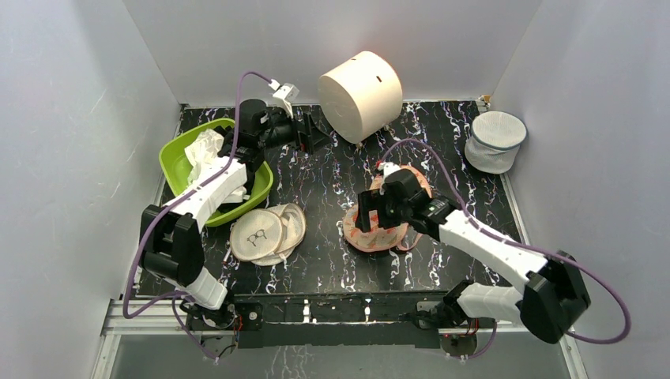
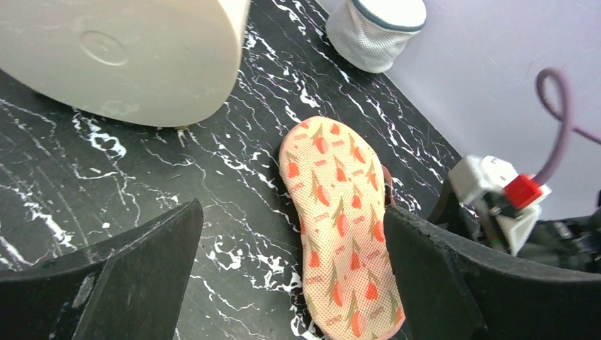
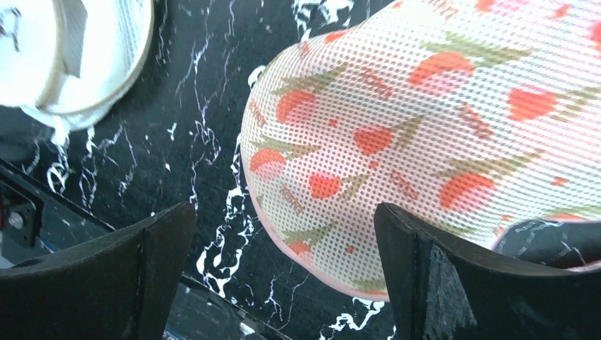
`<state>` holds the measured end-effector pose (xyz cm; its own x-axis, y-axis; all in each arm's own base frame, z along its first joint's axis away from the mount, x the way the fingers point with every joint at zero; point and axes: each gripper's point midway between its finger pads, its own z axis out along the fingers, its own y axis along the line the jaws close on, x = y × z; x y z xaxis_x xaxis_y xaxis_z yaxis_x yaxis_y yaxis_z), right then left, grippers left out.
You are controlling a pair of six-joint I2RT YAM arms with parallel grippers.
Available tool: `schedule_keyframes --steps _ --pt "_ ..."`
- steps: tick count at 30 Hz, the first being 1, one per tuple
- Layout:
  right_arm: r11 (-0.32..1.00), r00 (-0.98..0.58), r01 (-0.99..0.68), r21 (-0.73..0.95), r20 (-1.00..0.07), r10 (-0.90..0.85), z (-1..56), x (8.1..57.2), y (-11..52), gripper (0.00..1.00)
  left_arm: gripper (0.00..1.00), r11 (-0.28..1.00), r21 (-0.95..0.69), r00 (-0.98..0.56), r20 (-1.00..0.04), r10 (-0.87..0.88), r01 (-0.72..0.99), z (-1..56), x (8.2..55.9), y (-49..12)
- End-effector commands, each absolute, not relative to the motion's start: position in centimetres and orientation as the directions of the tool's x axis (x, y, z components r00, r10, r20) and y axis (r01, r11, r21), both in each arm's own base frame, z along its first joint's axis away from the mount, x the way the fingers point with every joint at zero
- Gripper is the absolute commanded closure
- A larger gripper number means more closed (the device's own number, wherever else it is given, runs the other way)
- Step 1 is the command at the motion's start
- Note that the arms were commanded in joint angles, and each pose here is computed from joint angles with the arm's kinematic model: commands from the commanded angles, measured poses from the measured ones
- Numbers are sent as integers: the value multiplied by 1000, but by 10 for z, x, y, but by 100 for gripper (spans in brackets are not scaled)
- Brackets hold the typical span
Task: Unzip the laundry bag and remove the bra
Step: Move the laundry bag to the center of the board, then adjust the laundry bag at the center of the board.
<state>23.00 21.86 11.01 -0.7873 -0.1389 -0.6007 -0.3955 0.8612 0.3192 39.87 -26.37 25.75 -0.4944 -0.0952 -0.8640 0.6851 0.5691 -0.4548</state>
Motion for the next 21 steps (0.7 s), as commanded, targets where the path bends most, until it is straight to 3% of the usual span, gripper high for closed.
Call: schedule_keyframes --steps 1,5,10,17,21 --pt "918 -709 -283 277 -705 -5 146 247 194 2 2 508 -383 -414 -908 -56 771 277 381 -283" --pt "965 -668 -93 246 -734 123 154 258 156 2 1 487 -324 -385 -922 28 811 263 364 -306" --pt "954 -682 19 300 -694 231 141 269 118 2 1 483 -192 -315 -930 188 855 239 335 -339" --pt "906 -808 -111 410 -568 158 117 265 148 2 2 493 -135 -292 -922 256 859 230 319 -356" --pt "866 -781 -206 455 -610 135 133 274 192 2 2 565 -79 -254 -938 238 821 240 327 -341"
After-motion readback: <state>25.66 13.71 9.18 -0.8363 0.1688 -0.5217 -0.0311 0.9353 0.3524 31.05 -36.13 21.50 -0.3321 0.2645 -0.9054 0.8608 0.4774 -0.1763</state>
